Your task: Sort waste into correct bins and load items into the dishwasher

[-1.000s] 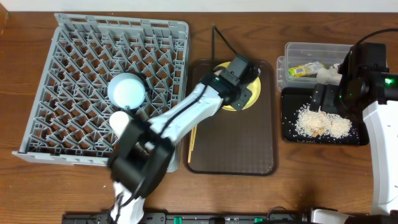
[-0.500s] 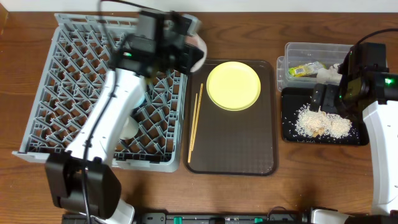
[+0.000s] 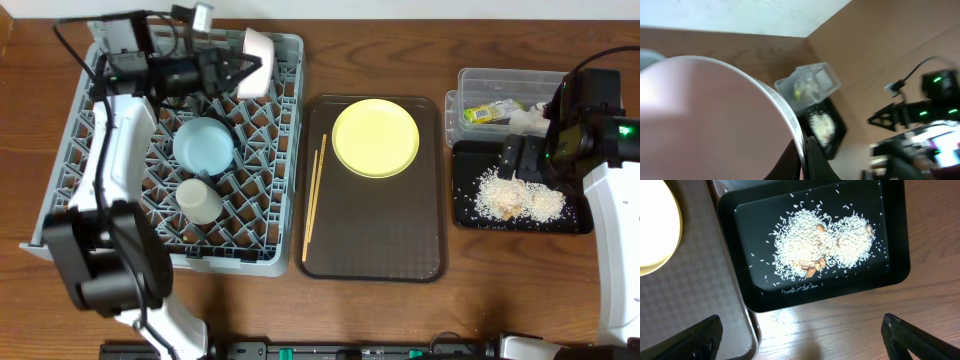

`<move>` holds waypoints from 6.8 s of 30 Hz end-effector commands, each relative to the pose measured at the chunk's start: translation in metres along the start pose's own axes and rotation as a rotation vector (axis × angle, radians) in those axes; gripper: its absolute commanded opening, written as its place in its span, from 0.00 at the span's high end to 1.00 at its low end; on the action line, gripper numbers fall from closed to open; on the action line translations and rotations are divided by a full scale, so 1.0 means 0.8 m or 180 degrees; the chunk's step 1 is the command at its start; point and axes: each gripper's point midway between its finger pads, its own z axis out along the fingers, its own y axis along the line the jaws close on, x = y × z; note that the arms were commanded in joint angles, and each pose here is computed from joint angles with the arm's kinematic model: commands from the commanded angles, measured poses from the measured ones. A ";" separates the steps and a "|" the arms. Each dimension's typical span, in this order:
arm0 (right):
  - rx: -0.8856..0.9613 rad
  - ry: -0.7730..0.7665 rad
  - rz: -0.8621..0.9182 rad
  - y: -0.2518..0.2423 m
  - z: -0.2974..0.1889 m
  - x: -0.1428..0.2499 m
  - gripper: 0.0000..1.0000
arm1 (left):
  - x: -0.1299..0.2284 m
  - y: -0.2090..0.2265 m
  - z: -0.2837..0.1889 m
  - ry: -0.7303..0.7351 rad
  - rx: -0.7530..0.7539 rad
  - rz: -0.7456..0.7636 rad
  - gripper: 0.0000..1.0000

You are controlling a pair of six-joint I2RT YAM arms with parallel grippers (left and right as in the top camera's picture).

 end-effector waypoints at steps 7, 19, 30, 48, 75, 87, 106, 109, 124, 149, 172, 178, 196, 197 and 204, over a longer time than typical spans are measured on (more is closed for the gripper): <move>0.0037 -0.0055 0.0045 -0.004 -0.006 -0.004 0.01 | 0.019 0.039 -0.006 0.0090 0.0553 -0.0932 0.94; 0.0037 -0.0053 0.0045 -0.004 -0.006 -0.004 0.01 | 0.028 0.092 -0.016 -0.0013 0.0288 -0.1197 0.94; 0.0037 -0.0053 0.0044 -0.004 -0.006 -0.004 0.01 | 0.036 0.143 -0.054 -0.0219 -0.0337 -0.1569 0.83; 0.0038 -0.0049 0.0045 -0.004 -0.006 -0.004 0.01 | 0.051 0.178 -0.086 -0.0327 -0.0830 -0.1883 0.60; 0.0037 -0.0053 0.0045 -0.004 -0.006 -0.004 0.01 | 0.058 0.137 -0.021 -0.0054 -0.0432 -0.2633 0.94; 0.0036 -0.0053 0.0045 -0.004 -0.006 -0.004 0.01 | 0.066 0.150 0.000 -0.0038 -0.0758 -0.2735 0.83; 0.0037 -0.0048 0.0045 -0.004 -0.006 -0.004 0.01 | 0.058 0.134 0.019 -0.0004 -0.0571 -0.2882 0.94; 0.0035 -0.0049 0.0045 -0.004 -0.006 -0.004 0.01 | 0.049 0.123 0.021 -0.0006 -0.0395 -0.3066 0.94; 0.0038 -0.0043 0.0038 -0.003 -0.006 -0.003 0.01 | 0.070 0.142 -0.012 -0.0100 -0.0636 -0.3723 0.94; 0.0034 -0.0043 0.0040 -0.003 -0.006 -0.003 0.01 | 0.022 0.107 -0.098 -0.0476 -0.1321 -0.2010 0.33; 0.0030 -0.0063 0.0042 -0.003 -0.006 -0.005 0.01 | 0.137 -0.044 0.065 0.1119 -0.2698 0.0308 0.78; -0.0045 -0.0049 0.0040 0.002 -0.006 -0.004 0.01 | 0.175 -0.009 0.113 0.1470 -0.2719 0.0334 0.90; -0.0053 -0.0010 0.0035 0.003 -0.006 0.000 0.01 | 0.180 0.098 0.112 0.1575 -0.3539 0.0561 0.94; -0.0052 -0.0003 0.0035 0.003 -0.006 0.000 0.01 | 0.180 0.100 0.112 0.1590 -0.3537 0.0591 0.94; -0.0052 0.0002 0.0013 0.003 -0.006 0.001 0.01 | 0.158 0.113 0.095 0.1429 -0.3866 0.0733 0.94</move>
